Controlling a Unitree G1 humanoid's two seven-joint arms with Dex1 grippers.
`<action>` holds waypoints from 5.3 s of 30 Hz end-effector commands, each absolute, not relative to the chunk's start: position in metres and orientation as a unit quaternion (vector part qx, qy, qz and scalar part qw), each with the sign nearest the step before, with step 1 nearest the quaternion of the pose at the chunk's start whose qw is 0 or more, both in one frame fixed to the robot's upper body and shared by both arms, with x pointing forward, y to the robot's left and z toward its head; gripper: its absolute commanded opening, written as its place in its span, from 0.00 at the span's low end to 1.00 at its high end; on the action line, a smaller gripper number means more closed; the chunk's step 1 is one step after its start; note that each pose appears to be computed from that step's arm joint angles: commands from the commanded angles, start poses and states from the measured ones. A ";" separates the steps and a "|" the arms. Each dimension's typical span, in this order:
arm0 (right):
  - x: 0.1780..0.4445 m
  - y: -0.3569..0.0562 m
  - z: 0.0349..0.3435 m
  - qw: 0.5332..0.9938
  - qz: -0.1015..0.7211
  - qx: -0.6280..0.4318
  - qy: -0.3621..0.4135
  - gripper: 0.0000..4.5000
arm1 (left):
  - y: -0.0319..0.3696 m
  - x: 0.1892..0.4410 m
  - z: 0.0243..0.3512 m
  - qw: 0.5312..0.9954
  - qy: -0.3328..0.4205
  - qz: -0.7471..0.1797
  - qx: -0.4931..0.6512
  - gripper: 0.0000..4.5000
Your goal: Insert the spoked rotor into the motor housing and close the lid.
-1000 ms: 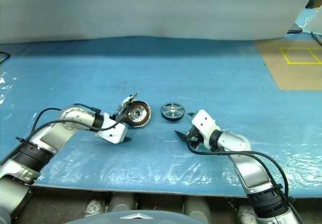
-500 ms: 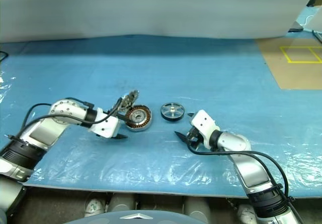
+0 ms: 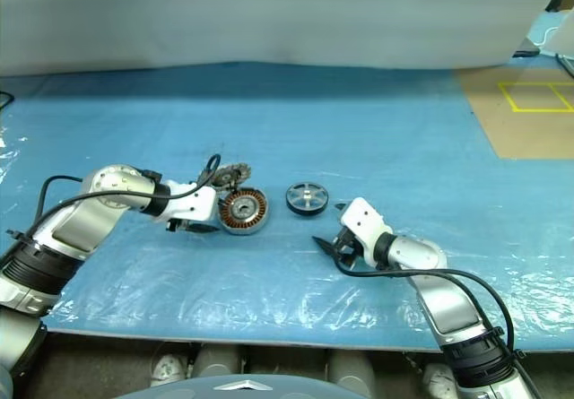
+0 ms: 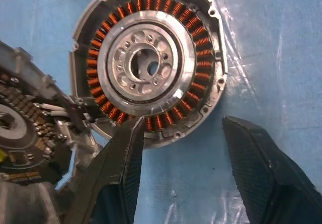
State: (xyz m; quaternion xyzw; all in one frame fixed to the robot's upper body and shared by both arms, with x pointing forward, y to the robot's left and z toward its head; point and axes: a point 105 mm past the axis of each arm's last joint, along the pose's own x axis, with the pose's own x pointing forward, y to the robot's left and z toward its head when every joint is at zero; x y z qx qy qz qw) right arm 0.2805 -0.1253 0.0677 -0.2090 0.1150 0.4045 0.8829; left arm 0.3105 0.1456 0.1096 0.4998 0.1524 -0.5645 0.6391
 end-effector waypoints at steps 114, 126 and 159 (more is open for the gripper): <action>0.274 -0.121 0.054 0.883 0.391 -0.234 0.113 1.00 | 0.125 0.356 0.093 0.701 0.204 -0.508 0.457 0.99; 0.273 -0.122 0.052 0.882 0.390 -0.237 0.115 1.00 | 0.123 0.336 0.080 0.659 0.207 -0.558 0.460 0.85; 0.273 -0.122 0.048 0.879 0.388 -0.250 0.115 1.00 | 0.124 0.348 0.114 0.716 0.102 -0.576 0.381 0.83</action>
